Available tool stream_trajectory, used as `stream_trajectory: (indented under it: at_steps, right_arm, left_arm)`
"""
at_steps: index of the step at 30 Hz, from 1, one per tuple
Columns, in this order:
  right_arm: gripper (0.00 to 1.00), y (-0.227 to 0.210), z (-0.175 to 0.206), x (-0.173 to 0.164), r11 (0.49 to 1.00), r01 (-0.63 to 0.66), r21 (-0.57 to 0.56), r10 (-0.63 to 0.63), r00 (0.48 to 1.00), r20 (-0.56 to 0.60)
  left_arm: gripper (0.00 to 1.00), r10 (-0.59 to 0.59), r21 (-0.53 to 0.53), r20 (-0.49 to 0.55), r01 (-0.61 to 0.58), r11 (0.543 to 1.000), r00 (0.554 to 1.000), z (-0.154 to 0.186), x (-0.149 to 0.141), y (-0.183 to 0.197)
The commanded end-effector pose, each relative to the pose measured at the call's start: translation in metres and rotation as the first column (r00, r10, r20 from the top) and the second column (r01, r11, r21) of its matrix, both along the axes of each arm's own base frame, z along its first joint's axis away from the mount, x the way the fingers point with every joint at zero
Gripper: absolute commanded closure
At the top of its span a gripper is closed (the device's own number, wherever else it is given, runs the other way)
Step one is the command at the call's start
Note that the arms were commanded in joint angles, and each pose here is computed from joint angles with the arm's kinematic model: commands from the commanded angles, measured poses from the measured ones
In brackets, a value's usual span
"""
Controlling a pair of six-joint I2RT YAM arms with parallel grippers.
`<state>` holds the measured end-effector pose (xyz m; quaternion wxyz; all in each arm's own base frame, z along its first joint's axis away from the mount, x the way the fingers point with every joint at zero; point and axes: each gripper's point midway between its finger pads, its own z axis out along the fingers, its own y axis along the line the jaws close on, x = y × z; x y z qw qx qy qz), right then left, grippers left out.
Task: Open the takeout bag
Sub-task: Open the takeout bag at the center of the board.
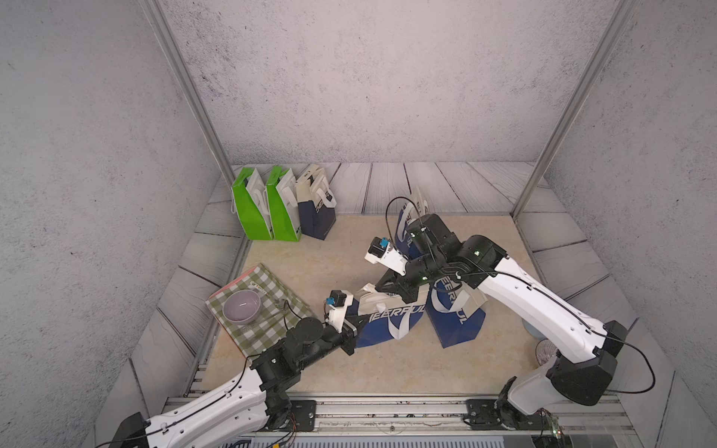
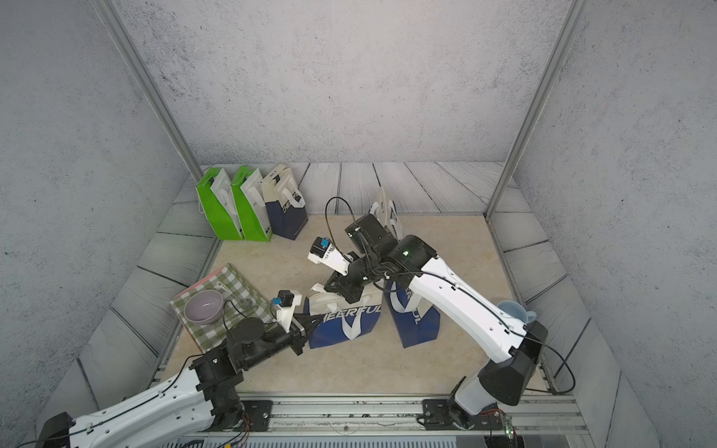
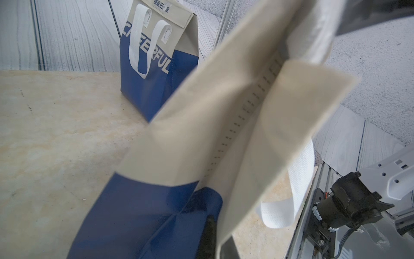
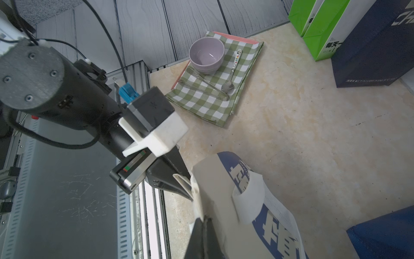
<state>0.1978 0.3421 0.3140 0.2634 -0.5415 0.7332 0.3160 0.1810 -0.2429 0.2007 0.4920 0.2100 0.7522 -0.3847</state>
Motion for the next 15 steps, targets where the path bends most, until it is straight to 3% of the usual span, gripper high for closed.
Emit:
stream_trajectory:
  at_steps: [1,15]
  right_arm:
    - [1.0,-0.0049,0.0157,0.0024,1.0,0.017,0.02,-0.017,1.0,0.008]
    - [1.0,-0.0051,0.016,0.0033,1.0,0.029,0.004,-0.029,1.0,-0.008]
  left_arm:
    - [1.0,0.029,0.073,-0.028,-0.027,0.997,0.999,-0.0227,0.001,0.0079]
    - [1.0,0.033,0.077,-0.03,-0.031,0.997,0.999,-0.0262,0.0001,0.0102]
